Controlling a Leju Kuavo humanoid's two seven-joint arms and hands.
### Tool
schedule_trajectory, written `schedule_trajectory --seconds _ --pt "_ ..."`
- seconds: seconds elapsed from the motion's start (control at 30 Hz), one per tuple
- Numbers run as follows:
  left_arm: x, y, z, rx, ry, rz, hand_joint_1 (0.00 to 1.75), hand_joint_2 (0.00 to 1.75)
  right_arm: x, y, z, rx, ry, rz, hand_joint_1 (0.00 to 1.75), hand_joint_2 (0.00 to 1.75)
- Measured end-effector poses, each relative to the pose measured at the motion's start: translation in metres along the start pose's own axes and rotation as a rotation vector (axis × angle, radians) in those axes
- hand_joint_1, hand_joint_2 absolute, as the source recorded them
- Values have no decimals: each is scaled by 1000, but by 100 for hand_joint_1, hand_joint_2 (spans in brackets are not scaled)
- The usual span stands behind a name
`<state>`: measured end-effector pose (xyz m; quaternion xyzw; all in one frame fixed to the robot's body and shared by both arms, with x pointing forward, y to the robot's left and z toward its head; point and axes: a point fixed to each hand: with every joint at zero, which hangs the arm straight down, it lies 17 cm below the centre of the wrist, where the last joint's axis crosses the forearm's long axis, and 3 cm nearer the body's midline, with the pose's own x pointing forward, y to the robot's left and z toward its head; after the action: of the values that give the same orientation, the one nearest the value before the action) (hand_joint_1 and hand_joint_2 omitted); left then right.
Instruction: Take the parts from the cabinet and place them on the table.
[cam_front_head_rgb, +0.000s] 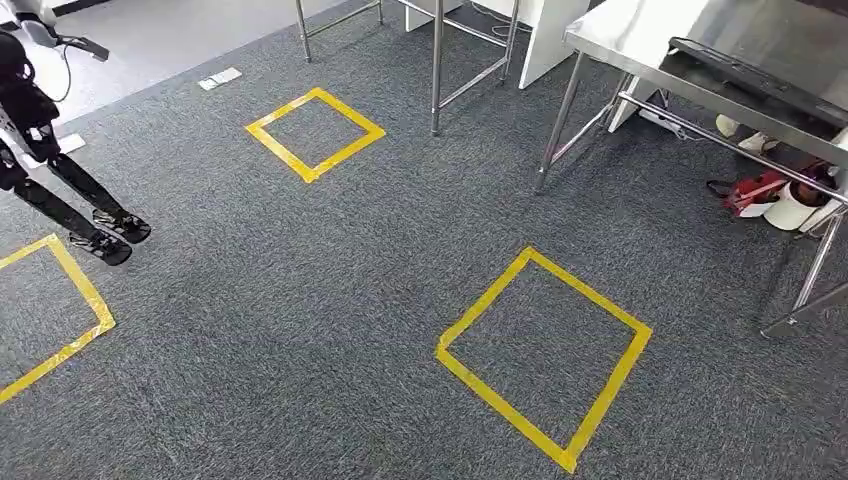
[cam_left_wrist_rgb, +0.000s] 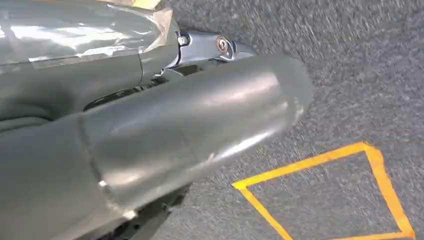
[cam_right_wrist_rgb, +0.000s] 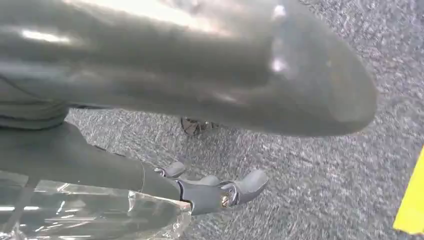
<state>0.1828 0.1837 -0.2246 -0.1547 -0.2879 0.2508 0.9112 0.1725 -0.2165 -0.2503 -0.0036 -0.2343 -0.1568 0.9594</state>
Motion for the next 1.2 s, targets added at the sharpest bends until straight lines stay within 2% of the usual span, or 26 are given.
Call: schedule_trajectory --seconds 0.7,1.2 --pt "-7 -5 2 -13 14 -8 0 0 -21 -8 4 -16 34 -2 0 0" --pt "-7 2 3 6 -2 3 0 0 -22 5 6 8 34 11 0 0"
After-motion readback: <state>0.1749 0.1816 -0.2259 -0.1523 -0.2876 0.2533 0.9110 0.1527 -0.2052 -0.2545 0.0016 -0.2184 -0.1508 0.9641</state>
